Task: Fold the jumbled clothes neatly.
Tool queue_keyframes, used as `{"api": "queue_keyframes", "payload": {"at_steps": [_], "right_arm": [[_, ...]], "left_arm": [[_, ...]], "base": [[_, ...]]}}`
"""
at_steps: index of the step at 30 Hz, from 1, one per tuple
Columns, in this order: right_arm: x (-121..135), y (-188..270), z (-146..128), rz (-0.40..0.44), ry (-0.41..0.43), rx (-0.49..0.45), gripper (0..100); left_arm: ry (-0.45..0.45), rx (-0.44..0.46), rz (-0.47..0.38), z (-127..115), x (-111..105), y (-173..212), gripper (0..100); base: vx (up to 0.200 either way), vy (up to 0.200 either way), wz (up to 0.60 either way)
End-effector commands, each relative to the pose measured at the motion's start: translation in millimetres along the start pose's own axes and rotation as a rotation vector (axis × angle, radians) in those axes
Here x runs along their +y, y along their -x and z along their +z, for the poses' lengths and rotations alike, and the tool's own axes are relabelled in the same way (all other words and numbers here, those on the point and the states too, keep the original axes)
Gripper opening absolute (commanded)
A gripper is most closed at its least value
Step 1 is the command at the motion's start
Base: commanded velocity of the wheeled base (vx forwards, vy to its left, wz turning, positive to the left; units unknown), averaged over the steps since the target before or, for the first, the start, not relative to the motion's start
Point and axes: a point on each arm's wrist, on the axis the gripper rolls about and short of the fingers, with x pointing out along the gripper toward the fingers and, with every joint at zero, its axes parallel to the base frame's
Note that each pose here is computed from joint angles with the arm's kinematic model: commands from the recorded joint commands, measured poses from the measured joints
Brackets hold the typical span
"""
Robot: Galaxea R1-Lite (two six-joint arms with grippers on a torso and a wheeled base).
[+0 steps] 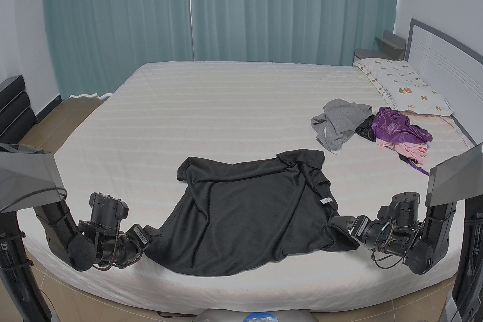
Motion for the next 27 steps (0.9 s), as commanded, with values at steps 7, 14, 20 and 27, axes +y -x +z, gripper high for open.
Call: {"api": "queue_keyframes", "payload": {"at_steps": [7,14,20,27], "right_arm": [[-1,0,-2,-0.007,0.004,0.006,100],[-2,-1,-2,-0.010,0.007,0.008,100],[-4,-2,-5,-0.022,0.012,0.015,100],[-4,-2,-5,-0.023,0.020,0.016,100]], "left_arm": [[-0.037,0.008,0.065,-12,2,-17,100],[-0.061,-0.033,0.057,-11,2,-26,100],[-0.093,-0.083,0.065,-11,3,-34,100],[-0.101,-0.078,0.070,-14,4,-35,0]], "base": [[0.000,0.000,0.00],[0.000,0.000,0.00],[0.000,0.000,0.00],[0.000,0.000,0.00]]}}
